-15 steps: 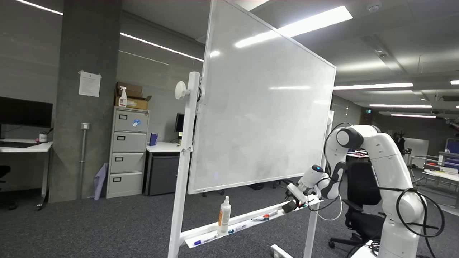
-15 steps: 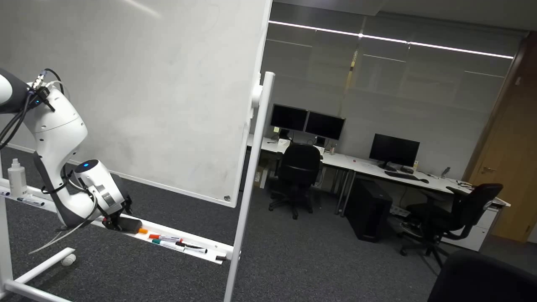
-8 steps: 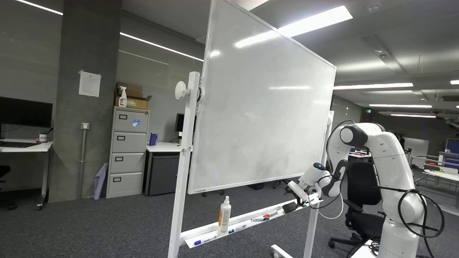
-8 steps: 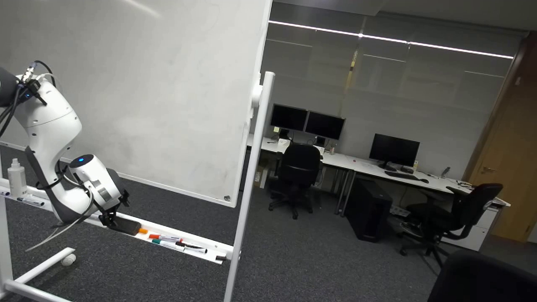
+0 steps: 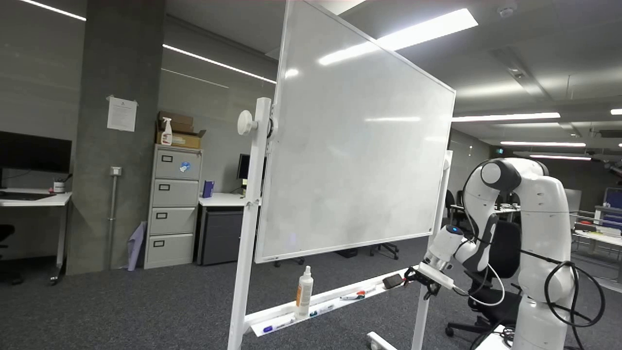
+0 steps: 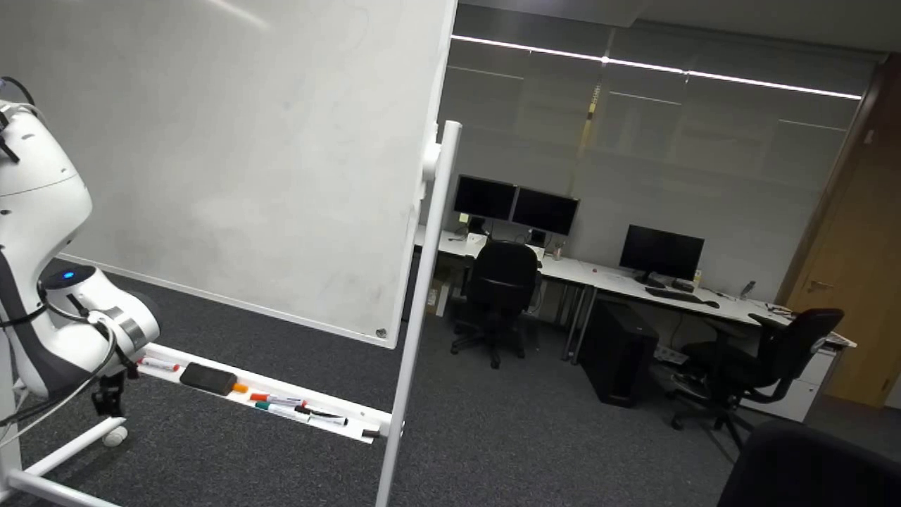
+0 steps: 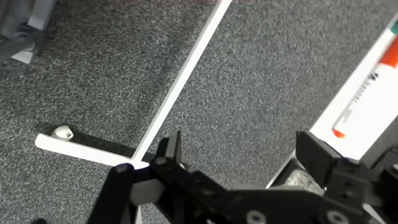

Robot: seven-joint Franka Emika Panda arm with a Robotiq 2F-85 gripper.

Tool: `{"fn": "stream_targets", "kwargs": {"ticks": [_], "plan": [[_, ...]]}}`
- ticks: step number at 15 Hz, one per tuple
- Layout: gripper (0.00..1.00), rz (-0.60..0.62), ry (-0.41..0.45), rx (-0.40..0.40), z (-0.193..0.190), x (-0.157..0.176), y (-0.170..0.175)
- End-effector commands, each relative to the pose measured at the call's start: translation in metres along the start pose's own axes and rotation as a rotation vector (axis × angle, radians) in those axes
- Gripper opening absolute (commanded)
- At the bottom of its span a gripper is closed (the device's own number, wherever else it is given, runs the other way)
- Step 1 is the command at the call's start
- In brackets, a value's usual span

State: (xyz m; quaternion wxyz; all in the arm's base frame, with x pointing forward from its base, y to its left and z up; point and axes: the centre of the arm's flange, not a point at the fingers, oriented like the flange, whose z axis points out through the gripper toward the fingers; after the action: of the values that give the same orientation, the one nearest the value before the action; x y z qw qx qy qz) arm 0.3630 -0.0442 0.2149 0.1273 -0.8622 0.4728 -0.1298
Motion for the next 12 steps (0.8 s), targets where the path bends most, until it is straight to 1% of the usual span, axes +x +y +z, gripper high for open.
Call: {"fn": "stream_targets", "kwargs": {"ticks": [1, 5, 7, 10, 12], "plan": [[1.00, -0.194, 0.023, -0.071, -0.047, -0.023, 0.033], [1.00, -0.390, 0.102, -0.121, -0.061, -0.027, 0.047], [1.00, -0.470, 0.158, -0.111, -0.068, -0.023, 0.042], [1.00, -0.527, 0.253, -0.045, -0.082, -0.017, 0.023], [1.00, -0.522, 0.287, 0.011, -0.098, -0.016, 0.010]]}}
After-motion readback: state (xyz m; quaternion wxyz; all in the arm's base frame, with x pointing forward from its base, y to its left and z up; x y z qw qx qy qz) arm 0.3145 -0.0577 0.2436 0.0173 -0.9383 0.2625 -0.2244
